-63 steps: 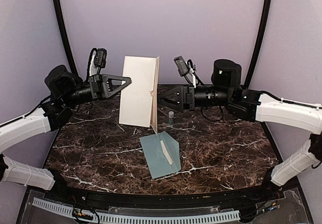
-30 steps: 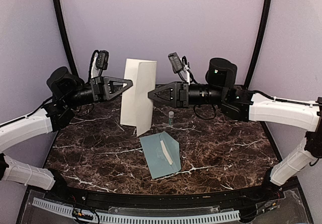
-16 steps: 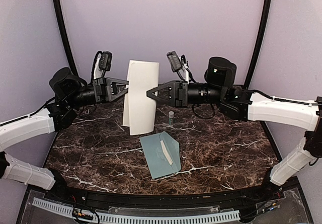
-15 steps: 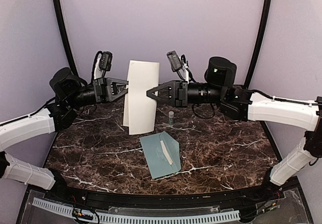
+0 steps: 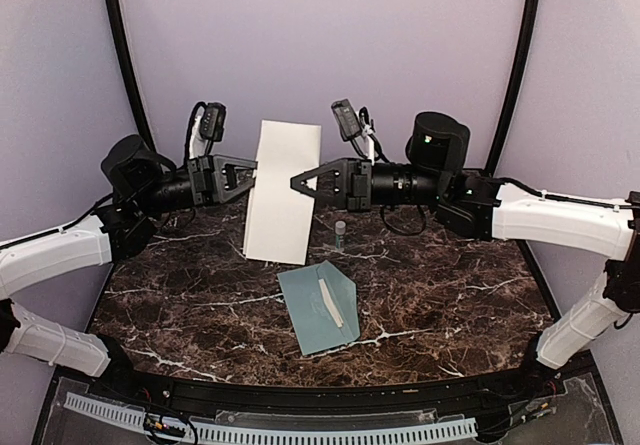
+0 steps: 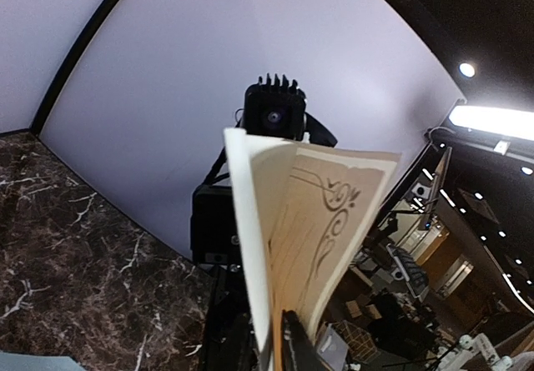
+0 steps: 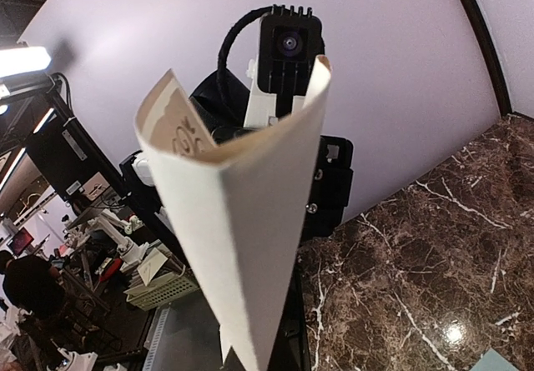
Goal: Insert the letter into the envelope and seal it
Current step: Fold the letter.
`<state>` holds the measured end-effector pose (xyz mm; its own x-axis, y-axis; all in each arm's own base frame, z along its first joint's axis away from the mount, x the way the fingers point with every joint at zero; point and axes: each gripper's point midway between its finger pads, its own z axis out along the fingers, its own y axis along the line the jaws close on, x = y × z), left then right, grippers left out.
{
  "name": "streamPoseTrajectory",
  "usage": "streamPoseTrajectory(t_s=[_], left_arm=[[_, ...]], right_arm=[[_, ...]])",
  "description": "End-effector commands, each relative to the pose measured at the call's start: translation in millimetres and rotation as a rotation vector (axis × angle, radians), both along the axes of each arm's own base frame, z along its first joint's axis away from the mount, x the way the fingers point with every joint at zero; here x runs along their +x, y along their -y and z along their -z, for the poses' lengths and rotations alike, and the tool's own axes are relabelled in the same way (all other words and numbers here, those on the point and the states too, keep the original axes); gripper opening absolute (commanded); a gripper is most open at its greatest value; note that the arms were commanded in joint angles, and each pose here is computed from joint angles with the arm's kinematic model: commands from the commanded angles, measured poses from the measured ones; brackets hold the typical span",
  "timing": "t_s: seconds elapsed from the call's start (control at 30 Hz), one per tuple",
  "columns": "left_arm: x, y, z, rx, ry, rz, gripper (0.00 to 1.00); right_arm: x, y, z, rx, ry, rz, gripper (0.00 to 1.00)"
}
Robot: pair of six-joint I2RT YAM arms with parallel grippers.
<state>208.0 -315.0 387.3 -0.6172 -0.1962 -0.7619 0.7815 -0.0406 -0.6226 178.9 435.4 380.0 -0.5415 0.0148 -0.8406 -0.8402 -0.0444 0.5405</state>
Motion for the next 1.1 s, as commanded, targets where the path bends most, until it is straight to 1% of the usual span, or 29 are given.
streamPoseTrajectory(t_s=[0.0, 0.03, 0.07, 0.1, 0.13, 0.17, 0.23, 0.3, 0.47, 0.53, 0.6, 0.63, 0.67, 0.7, 0.73, 0.77, 0.8, 0.87, 0.97, 1.0, 1.07], left_arm=[[-7.2, -3.6, -8.2, -0.024, 0.031, -0.005, 0.30], [-6.9, -4.3, -8.8, -0.024, 0.032, -0.013, 0.39], [-6.4, -6.0, -9.7, -0.024, 0.032, -0.027, 0.53], [-6.8, -6.8, -10.5, -0.024, 0.035, -0.031, 0.58], [-7.0, -8.2, -11.4, -0.023, 0.036, -0.039, 0.67], [-7.8, -9.0, -12.3, -0.024, 0.037, -0.040, 0.73], [-8.6, -8.8, -10.4, -0.019, 0.032, -0.035, 0.77], [-11.8, -7.3, -7.6, -0.012, 0.020, -0.009, 0.79], [-13.7, -4.0, 2.0, 0.019, 0.000, 0.015, 0.79], [-13.9, -1.9, 6.1, 0.034, -0.006, 0.020, 0.73], [-13.8, 0.3, 10.6, 0.048, -0.014, 0.025, 0.56], [-14.2, 0.9, 12.0, 0.052, -0.015, 0.027, 0.50], [-14.1, 1.3, 13.3, 0.055, -0.018, 0.026, 0.38], [-14.2, 1.6, 14.1, 0.057, -0.018, 0.026, 0.31], [-14.3, 1.5, 14.0, 0.056, -0.017, 0.025, 0.18], [-13.9, 1.5, 13.9, 0.055, -0.017, 0.022, 0.12], [-13.8, 1.2, 14.0, 0.055, -0.016, 0.021, 0.03], [-13.7, 0.9, 14.2, 0.055, -0.014, 0.017, 0.00], [-13.9, -0.4, 13.9, 0.050, -0.010, 0.012, 0.00], [-14.6, -1.0, 12.1, 0.044, -0.006, 0.012, 0.00], [-15.8, -1.0, 11.5, 0.040, -0.005, 0.017, 0.00]], right_arm=[[0.6, 1.9, -17.6, 0.036, 0.037, 0.033, 0.00], [0.8, 2.8, -17.5, 0.034, 0.038, 0.036, 0.00], [0.6, 3.5, -18.0, 0.033, 0.041, 0.040, 0.00], [0.8, 4.6, -18.5, 0.033, 0.042, 0.043, 0.00], [-0.1, 4.9, -18.8, 0.032, 0.044, 0.043, 0.00], [0.4, 5.4, -19.0, 0.031, 0.045, 0.046, 0.00], [0.6, 6.4, -20.2, 0.032, 0.049, 0.051, 0.00], [1.3, 7.1, -22.2, 0.035, 0.053, 0.056, 0.00], [0.6, 6.5, -23.4, 0.037, 0.053, 0.052, 0.00], [0.5, 6.4, -23.5, 0.037, 0.053, 0.052, 0.00], [0.8, 7.3, -24.8, 0.039, 0.054, 0.056, 0.00], [1.1, 7.3, -24.5, 0.038, 0.053, 0.058, 0.00], [1.1, 7.7, -24.7, 0.038, 0.052, 0.059, 0.00], [1.4, 8.0, -25.4, 0.038, 0.052, 0.062, 0.00], [2.1, 8.2, -25.2, 0.037, 0.051, 0.065, 0.00], [2.4, 8.8, -25.8, 0.037, 0.051, 0.069, 0.01], [1.7, 9.3, -27.2, 0.040, 0.053, 0.069, 0.05], [2.4, 11.4, -28.9, 0.042, 0.059, 0.077, 0.20], [5.5, 19.4, -34.2, 0.045, 0.076, 0.107, 0.39], [6.0, 23.8, -37.6, 0.051, 0.082, 0.117, 0.42], [9.3, 31.0, -39.3, 0.057, 0.085, 0.134, 0.46]])
